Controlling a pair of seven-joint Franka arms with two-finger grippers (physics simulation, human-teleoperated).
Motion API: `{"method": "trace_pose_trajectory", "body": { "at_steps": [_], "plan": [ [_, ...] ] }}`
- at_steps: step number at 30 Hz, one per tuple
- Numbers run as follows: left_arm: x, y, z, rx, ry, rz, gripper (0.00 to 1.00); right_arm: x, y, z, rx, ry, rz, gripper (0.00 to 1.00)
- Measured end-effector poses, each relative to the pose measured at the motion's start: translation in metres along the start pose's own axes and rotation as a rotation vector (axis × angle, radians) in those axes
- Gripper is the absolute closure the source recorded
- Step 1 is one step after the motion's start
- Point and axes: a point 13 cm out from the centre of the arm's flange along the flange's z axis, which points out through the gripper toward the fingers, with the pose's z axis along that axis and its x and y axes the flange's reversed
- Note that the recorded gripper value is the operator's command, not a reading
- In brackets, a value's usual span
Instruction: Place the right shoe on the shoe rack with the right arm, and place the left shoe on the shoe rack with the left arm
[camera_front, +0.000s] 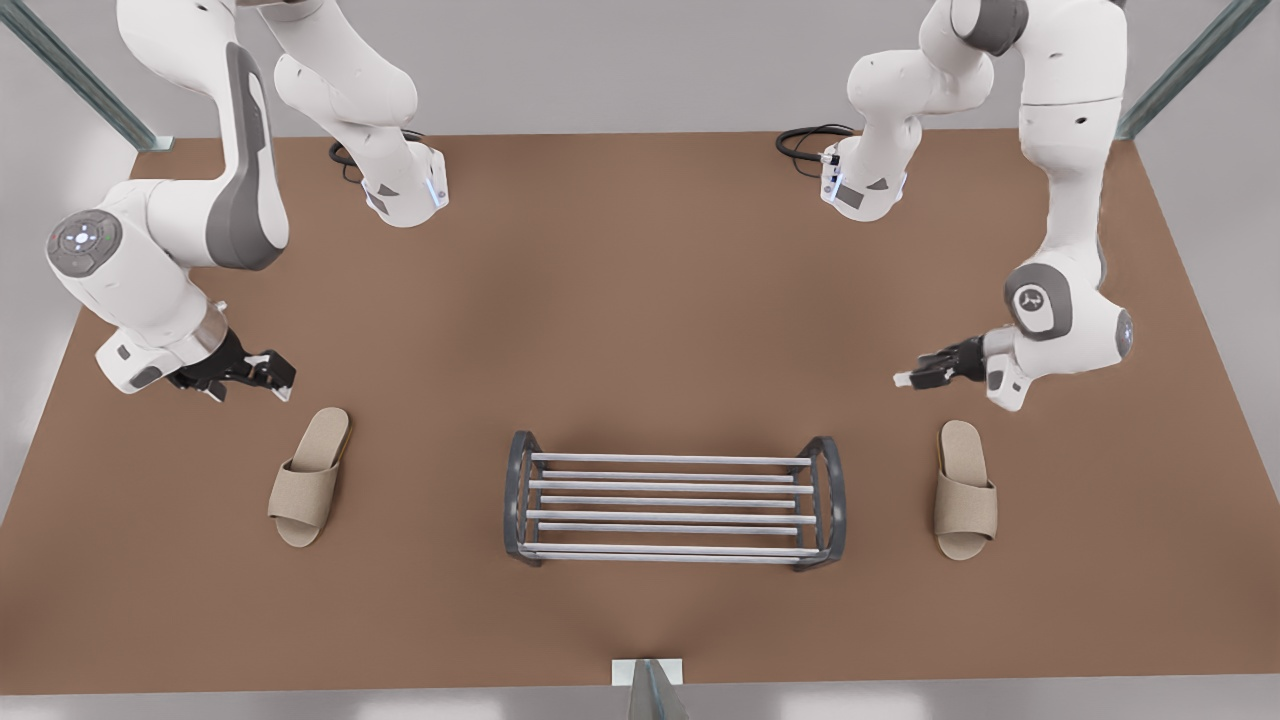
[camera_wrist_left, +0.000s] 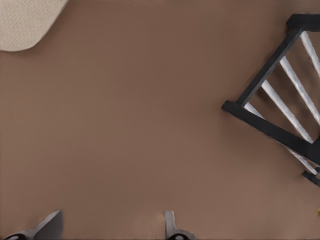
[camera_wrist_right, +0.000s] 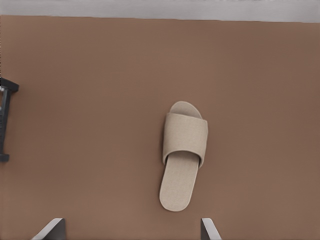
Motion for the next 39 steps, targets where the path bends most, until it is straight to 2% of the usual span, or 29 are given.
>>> {"method": "trace_pose_trajectory", "body": {
  "at_steps": [2, 3, 5, 7, 10, 14, 20, 21, 25, 28, 30, 32, 34, 39],
  "plan": [
    [-0.050, -0.022, -0.012, 0.408, -0.220, -0.205, 0.00, -0.002, 0.002, -0.001, -0.001, -0.007, -0.003, 0.00],
    [-0.079, -0.009, -0.032, 0.555, -0.346, -0.300, 0.00, -0.003, 0.003, -0.001, -0.001, -0.010, -0.005, 0.00],
    [-0.127, 0.043, -0.077, 0.737, -0.592, -0.427, 0.00, -0.004, 0.004, -0.001, -0.001, -0.014, -0.006, 0.00],
    [-0.144, 0.078, -0.089, 0.789, -0.773, -0.462, 0.00, -0.004, 0.004, 0.000, -0.002, -0.014, -0.006, 0.00],
    [-0.154, 0.091, -0.081, 0.797, -0.964, -0.459, 0.00, -0.010, 0.003, 0.002, -0.006, -0.014, -0.004, 0.00],
    [-0.162, 0.085, -0.088, 0.746, -1.140, -0.377, 0.00, -0.009, -0.012, 0.013, -0.007, 0.008, 0.020, 0.00],
    [-0.182, 0.052, -0.072, 0.580, -1.222, -0.079, 0.00, -0.015, -0.059, 0.024, 0.032, 0.025, 0.063, 0.00],
    [-0.181, 0.048, -0.063, 0.556, -1.219, -0.044, 0.00, -0.023, -0.049, 0.028, 0.070, 0.020, 0.006, 0.00],
    [-0.188, 0.035, -0.044, 0.497, -1.205, 0.023, 0.00, -0.048, 0.022, 0.080, 0.370, 0.005, -0.433, 0.02],
    [-0.197, 0.027, -0.046, 0.472, -1.211, 0.049, 0.00, -0.078, -0.062, 0.127, 0.570, -0.075, -0.635, 0.00],
    [-0.205, 0.020, -0.048, 0.465, -1.217, 0.061, 0.00, -0.098, -0.082, 0.135, 0.643, -0.175, -0.801, 0.00],
    [-0.207, 0.015, -0.043, 0.464, -1.209, 0.064, 0.00, -0.103, -0.056, 0.136, 0.654, -0.276, -0.977, 0.00],
    [-0.207, 0.014, -0.034, 0.459, -1.194, 0.060, 0.00, -0.080, -0.019, 0.145, 0.618, -0.331, -1.129, 0.00],
    [-0.215, 0.001, -0.029, 0.475, -1.183, 0.057, 0.00, -0.029, 0.019, 0.158, 0.588, -0.349, -1.339, 0.00]
  ]
}}
